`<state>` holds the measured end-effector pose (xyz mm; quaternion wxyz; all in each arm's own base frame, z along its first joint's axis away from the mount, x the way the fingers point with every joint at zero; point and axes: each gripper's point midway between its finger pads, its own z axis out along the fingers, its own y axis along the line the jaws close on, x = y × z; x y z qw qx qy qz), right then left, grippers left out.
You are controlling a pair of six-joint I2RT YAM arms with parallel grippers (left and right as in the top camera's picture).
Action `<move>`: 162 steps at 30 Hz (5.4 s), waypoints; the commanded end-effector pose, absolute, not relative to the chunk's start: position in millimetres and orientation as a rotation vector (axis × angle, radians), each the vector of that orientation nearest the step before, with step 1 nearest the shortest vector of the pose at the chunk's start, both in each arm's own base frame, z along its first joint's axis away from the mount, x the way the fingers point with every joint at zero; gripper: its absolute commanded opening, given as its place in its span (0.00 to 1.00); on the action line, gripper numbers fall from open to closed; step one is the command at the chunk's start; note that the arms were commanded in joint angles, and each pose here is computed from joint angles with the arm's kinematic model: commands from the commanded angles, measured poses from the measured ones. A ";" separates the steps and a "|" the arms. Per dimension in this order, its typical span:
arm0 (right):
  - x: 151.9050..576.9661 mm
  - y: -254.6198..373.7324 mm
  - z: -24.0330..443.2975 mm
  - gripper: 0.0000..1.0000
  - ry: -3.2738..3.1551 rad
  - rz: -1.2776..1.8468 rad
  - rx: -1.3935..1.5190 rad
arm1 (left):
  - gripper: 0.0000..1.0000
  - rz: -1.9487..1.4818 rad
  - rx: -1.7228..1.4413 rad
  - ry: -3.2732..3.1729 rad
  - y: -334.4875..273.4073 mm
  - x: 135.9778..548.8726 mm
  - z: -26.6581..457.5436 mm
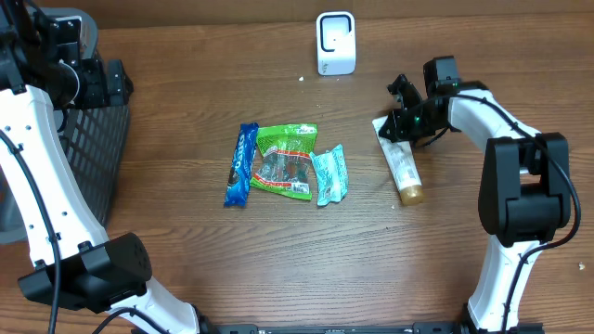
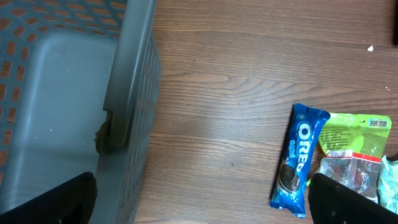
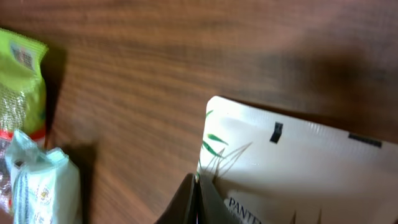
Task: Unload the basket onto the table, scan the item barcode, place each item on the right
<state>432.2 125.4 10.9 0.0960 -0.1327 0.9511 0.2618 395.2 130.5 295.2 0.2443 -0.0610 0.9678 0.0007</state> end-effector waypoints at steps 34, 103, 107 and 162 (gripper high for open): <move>270.9 70.8 26.8 0.04 3.289 -0.290 0.339 | 1.00 0.001 -0.121 2.623 124.2 393.6 303.4; 437.5 61.6 126.9 0.61 2.804 0.665 0.205 | 1.00 0.001 -0.121 2.623 124.2 393.6 303.4; 440.3 20.8 115.5 0.64 2.782 0.706 0.328 | 1.00 0.001 -0.121 2.623 124.2 393.6 303.4; 412.6 26.0 4.6 0.48 2.830 1.173 0.176 | 1.00 0.001 -0.121 2.623 124.2 393.6 303.4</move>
